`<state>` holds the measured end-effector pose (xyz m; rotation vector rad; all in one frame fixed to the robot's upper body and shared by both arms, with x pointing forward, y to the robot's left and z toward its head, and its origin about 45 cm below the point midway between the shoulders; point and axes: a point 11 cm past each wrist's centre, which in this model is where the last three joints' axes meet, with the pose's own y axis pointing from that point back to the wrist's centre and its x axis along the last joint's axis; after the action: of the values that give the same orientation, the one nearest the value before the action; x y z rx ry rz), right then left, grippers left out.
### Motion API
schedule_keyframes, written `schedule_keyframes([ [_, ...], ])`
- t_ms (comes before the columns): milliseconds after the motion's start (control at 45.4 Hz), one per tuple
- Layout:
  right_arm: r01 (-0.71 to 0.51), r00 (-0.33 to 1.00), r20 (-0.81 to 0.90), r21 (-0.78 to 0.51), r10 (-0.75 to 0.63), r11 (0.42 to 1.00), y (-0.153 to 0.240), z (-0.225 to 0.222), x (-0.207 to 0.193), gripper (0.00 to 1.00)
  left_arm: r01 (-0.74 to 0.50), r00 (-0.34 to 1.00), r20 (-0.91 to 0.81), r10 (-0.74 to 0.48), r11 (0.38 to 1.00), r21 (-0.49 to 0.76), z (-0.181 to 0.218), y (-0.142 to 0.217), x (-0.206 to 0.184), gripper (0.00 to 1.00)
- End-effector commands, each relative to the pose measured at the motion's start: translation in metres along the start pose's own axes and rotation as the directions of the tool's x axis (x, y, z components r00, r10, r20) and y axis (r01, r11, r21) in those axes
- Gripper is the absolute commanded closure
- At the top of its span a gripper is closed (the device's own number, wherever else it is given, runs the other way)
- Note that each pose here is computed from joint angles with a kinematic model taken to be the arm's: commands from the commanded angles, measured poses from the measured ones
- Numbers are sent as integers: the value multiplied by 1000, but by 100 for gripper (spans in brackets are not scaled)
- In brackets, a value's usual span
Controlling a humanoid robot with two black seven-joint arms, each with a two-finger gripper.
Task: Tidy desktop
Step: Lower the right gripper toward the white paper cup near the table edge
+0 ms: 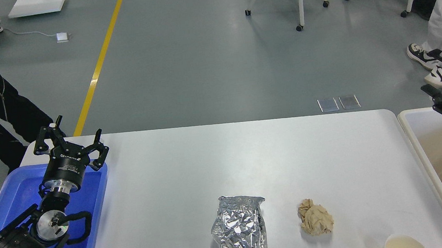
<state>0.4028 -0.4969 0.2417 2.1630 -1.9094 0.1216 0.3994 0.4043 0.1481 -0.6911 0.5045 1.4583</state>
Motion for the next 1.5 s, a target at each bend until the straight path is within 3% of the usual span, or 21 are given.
schedule_keyframes([
  [0,167,956,-222,-121,-191,978,23,-16,8,0,1,1000,0,-1,1000,0,0,0,0,0],
  [198,309,757,-498,-297,-423,904,42,-13,-5,0,1,1000,0,-1,1000,0,0,0,0,0],
  [397,383,528,-622,-433,-578,816,70,-13,-15,0,-1,1000,0,1,1000,1,0,0,0,0],
  [683,463,161,-640,-623,-751,631,126,0,-47,0,1,1000,0,-1,1000,0,0,0,0,0],
  [1014,453,-210,-598,-761,-774,465,161,12,-63,0,-1,1000,1,1,1000,0,0,0,0,0],
  [1278,512,-305,-552,-782,-776,355,174,33,-97,0,1,1000,0,-1,1000,0,0,0,0,0],
  [1476,571,-315,-583,-747,-748,342,159,33,-124,0,1,1000,0,-1,1000,0,0,0,0,0],
])
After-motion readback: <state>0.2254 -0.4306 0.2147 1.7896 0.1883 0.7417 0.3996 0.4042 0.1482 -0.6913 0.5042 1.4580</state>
